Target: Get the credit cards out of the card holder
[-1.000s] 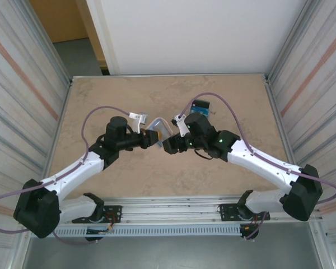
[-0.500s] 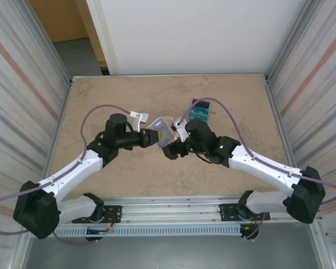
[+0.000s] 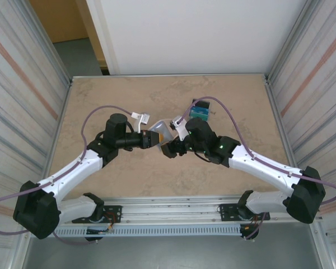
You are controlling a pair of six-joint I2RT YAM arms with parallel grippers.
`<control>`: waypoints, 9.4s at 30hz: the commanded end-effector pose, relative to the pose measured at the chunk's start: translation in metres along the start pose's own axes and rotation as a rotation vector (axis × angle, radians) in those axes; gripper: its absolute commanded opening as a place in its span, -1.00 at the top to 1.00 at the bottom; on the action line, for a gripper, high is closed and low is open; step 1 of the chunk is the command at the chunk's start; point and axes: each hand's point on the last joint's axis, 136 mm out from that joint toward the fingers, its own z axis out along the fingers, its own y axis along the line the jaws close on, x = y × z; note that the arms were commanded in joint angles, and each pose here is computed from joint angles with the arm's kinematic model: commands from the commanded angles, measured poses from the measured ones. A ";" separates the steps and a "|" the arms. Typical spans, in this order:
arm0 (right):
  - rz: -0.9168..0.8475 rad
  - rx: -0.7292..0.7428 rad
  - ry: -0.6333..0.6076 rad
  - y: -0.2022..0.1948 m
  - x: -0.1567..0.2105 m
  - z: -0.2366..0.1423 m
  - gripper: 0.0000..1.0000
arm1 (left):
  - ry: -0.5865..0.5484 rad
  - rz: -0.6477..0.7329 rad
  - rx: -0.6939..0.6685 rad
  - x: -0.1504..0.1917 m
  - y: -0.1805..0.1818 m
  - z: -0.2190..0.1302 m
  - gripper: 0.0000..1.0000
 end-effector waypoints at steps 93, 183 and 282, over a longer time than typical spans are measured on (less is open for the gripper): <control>0.309 0.138 -0.232 -0.055 -0.026 -0.049 -0.19 | 0.065 0.105 0.101 -0.001 -0.026 -0.011 0.79; 0.376 -0.271 -0.074 -0.047 -0.022 -0.063 -0.99 | 0.281 0.067 0.167 0.029 -0.016 -0.007 0.76; 0.621 0.255 0.104 -0.113 0.043 -0.063 0.24 | 0.410 -0.115 0.075 0.077 0.050 0.028 1.00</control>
